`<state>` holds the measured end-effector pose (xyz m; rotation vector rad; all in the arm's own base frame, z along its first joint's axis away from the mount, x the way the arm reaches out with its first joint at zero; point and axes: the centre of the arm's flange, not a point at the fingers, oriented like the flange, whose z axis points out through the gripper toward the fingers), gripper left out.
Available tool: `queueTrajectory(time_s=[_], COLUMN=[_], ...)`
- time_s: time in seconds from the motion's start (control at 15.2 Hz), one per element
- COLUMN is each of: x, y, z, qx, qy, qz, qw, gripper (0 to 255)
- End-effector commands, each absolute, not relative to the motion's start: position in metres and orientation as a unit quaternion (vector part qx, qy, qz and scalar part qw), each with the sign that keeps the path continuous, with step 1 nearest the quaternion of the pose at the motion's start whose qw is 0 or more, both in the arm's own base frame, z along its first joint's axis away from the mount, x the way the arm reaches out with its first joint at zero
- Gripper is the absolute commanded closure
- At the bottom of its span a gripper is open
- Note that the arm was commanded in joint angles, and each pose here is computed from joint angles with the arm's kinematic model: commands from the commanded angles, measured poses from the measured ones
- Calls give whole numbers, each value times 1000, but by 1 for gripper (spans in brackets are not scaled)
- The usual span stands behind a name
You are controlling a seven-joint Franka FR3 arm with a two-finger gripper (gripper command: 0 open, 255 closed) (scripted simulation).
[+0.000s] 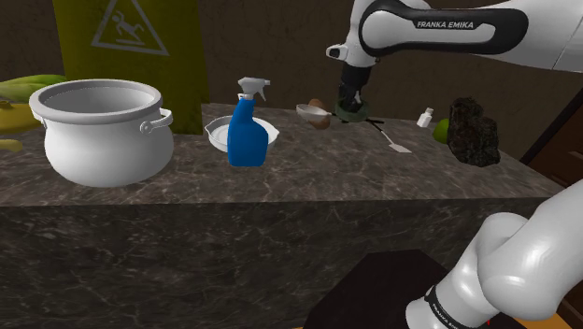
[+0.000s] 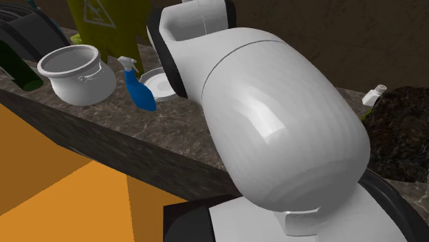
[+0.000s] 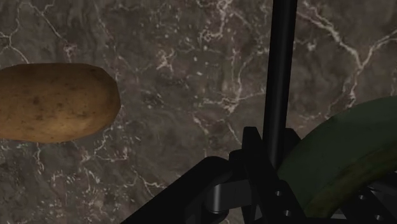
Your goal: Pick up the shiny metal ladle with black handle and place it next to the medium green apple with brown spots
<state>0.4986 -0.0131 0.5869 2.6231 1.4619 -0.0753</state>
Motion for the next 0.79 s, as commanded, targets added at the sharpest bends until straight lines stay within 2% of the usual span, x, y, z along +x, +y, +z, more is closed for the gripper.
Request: queueTrajectory(time_s=[0.0, 0.53, 0.73], x=[497, 497, 495], y=[-13, -13, -53], z=[598, 638, 638], qx=[871, 871, 871], qy=[486, 486, 486], qz=[-25, -25, -25], qw=[69, 69, 69], gripper=[255, 255, 255])
